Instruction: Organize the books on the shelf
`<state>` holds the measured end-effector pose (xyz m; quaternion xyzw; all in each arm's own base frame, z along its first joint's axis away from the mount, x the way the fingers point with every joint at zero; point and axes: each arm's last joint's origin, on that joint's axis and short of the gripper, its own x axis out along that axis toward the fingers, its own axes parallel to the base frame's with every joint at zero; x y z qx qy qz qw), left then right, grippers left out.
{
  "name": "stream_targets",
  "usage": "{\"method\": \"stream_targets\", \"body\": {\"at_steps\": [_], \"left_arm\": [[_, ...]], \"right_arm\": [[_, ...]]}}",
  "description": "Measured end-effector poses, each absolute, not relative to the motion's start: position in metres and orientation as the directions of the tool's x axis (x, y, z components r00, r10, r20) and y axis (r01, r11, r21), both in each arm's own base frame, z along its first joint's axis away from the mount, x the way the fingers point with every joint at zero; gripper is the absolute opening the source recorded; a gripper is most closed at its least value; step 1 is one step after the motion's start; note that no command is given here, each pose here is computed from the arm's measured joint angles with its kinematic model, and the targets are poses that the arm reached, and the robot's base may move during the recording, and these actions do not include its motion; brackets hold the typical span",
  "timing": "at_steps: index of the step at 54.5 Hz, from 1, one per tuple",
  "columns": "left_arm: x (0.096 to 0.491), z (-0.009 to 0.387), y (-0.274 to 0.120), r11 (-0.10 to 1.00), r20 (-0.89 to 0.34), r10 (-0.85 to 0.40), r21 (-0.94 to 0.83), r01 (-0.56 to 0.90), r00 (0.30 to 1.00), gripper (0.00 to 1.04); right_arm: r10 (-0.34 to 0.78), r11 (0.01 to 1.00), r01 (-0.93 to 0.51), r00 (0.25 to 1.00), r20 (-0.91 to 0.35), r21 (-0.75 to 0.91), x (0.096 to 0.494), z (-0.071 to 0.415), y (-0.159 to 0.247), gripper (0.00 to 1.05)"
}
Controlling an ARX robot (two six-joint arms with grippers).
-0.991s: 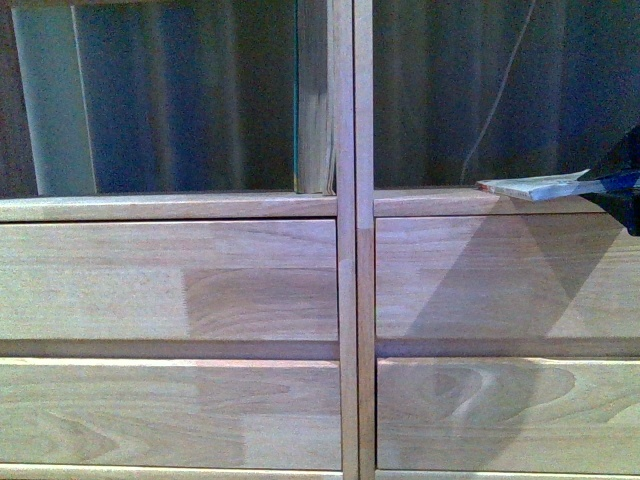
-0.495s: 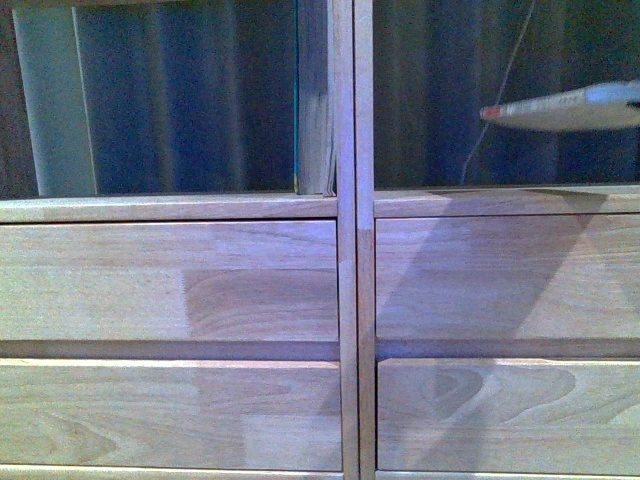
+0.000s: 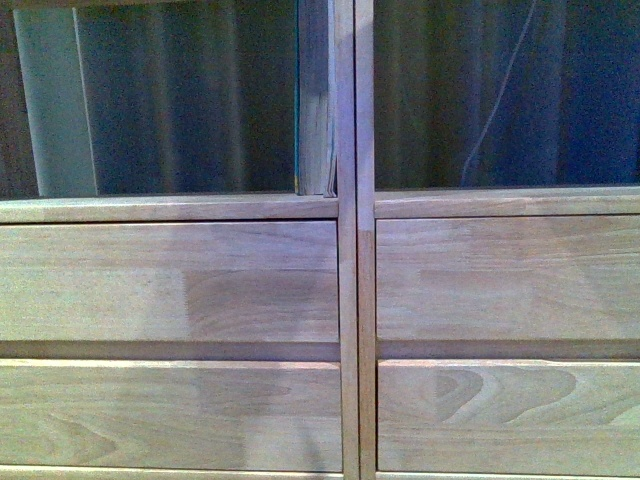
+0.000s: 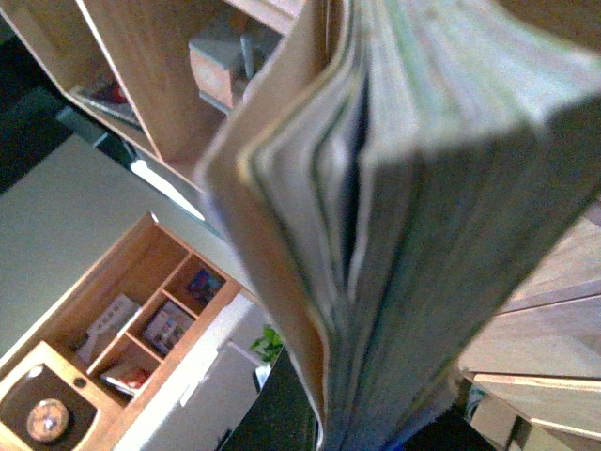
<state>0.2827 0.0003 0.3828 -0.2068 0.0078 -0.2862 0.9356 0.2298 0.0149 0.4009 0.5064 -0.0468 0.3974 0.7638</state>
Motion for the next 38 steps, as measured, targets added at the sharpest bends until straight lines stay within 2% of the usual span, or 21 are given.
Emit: {"method": "stream_targets", "body": {"at_steps": [5,10,16,38], "left_arm": [[0.292,0.396,-0.02,0.659,0.122,-0.625,-0.447,0.605,0.771,0.97],[0.298,0.404,-0.045,0.53,0.141,-0.723,-0.516,0.673,0.677,0.97],[0.3,0.406,-0.071,0.418,0.167,-0.783,-0.572,0.705,0.6,0.97],[0.291,0.404,-0.135,0.224,0.213,-0.88,-0.605,0.764,0.426,0.97]], "right_arm": [[0.568,0.203,-0.672,0.673,0.474,0.712,0.229,0.399,0.016,0.07],[0.571,0.234,-0.682,0.673,0.47,0.693,0.229,0.396,0.015,0.07],[0.565,0.251,-0.683,0.679,0.469,0.686,0.23,0.392,0.011,0.07],[0.567,0.283,-0.697,0.675,0.471,0.659,0.227,0.379,-0.006,0.07]]}}
